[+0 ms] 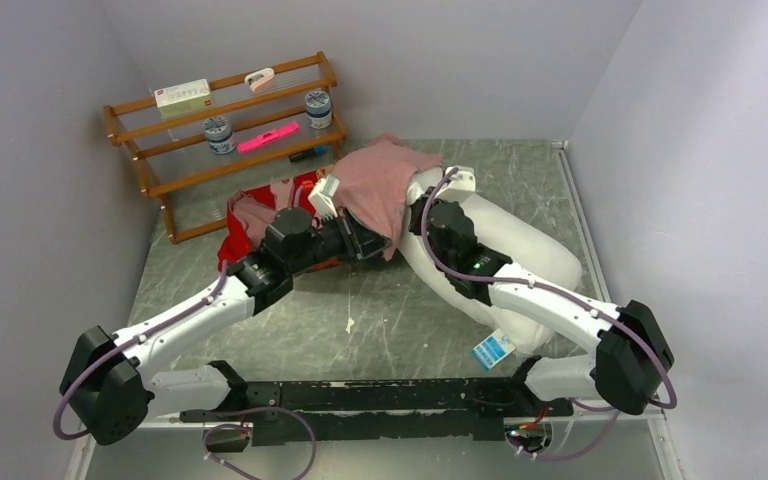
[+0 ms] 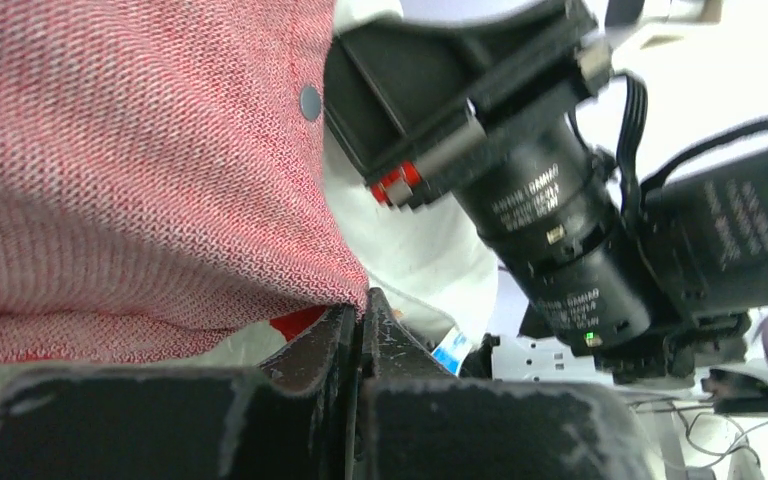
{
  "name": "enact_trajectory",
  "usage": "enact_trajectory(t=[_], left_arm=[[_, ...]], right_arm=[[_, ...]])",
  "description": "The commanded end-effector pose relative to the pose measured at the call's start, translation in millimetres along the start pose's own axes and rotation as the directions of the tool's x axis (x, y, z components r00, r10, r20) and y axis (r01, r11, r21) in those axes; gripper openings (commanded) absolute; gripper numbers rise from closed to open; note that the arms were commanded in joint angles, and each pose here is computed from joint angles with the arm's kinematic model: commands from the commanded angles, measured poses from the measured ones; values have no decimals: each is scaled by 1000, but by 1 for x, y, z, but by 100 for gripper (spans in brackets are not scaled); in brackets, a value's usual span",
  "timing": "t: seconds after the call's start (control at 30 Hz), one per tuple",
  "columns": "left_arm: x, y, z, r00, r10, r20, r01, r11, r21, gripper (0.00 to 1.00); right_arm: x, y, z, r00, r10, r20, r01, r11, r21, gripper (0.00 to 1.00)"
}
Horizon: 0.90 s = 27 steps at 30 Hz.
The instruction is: Put the pillow into the pillowcase
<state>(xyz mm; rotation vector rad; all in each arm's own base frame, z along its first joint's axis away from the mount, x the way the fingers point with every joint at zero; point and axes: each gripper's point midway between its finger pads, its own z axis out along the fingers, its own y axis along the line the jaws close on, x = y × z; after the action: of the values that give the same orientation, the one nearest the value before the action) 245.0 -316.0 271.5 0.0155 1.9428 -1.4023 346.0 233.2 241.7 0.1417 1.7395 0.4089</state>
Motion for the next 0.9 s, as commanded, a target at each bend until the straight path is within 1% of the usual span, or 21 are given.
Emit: enact_trajectory(t=[0.0, 0.07, 0.13, 0.17, 0.27, 0.3, 0.37, 0.43, 0.47, 0.5, 0.6, 0.63, 0.67, 0.73, 0.77, 0.8, 0.87], left_arm=[[24, -66, 0, 994, 70, -79, -52, 977, 205, 5], [35, -64, 3, 991, 73, -110, -50, 977, 207, 5], [35, -60, 2, 990, 91, -104, -70, 980, 188, 5], [31, -59, 0, 991, 103, -89, -87, 982, 171, 5], [16, -55, -10, 987, 159, -37, -155, 984, 92, 6], [10, -55, -14, 984, 176, -21, -175, 982, 68, 11], [3, -53, -21, 979, 204, -8, -204, 979, 24, 26], [-2, -52, -28, 973, 229, -7, -230, 973, -17, 47], [-6, -50, -31, 971, 241, -4, -241, 969, -46, 55], [-14, -48, -35, 967, 255, 14, -253, 964, -86, 59], [-36, -51, -44, 944, 325, 46, -314, 935, -163, 66], [-45, -49, -46, 931, 363, 44, -346, 914, -212, 70], [-53, -47, -46, 918, 394, 42, -372, 893, -252, 72], [-64, -36, -42, 892, 451, 4, -424, 841, -335, 75], [-68, -32, -39, 883, 470, -14, -442, 819, -367, 77], [-71, -27, -36, 875, 484, -33, -456, 798, -395, 78], [-76, -24, -29, 864, 501, -52, -476, 778, -411, 80]], right_arm=[[-87, 42, 2, 943, 266, 203, -241, 961, -138, 0], [-83, 47, -3, 950, 248, 191, -214, 959, -186, 0], [-73, 54, -14, 966, 186, 180, -132, 953, -274, 0], [-67, 57, -21, 973, 142, 181, -76, 942, -328, 0], [-37, 61, -52, 982, 1, 188, 91, 873, -479, 0], [-27, 61, -61, 980, -46, 192, 141, 843, -519, 0], [-4, 59, -75, 972, -149, 179, 227, 782, -581, 0], [17, 56, -86, 967, -208, 148, 254, 737, -626, 0], [23, 54, -91, 966, -221, 133, 254, 726, -639, 0], [27, 54, -96, 966, -227, 120, 249, 712, -656, 1], [31, 59, -109, 963, -262, 56, 225, 678, -700, 16], [32, 59, -112, 963, -267, 22, 205, 679, -705, 24], [26, 62, -116, 967, -254, 10, 186, 680, -709, 34], [12, 68, -124, 975, -224, 8, 160, 670, -725, 69], [3, 70, -127, 981, -196, 10, 142, 675, -724, 79], [-7, 71, -128, 986, -166, 19, 130, 689, -713, 84], [-23, 68, -124, 991, -134, 25, 116, 733, -670, 88]])
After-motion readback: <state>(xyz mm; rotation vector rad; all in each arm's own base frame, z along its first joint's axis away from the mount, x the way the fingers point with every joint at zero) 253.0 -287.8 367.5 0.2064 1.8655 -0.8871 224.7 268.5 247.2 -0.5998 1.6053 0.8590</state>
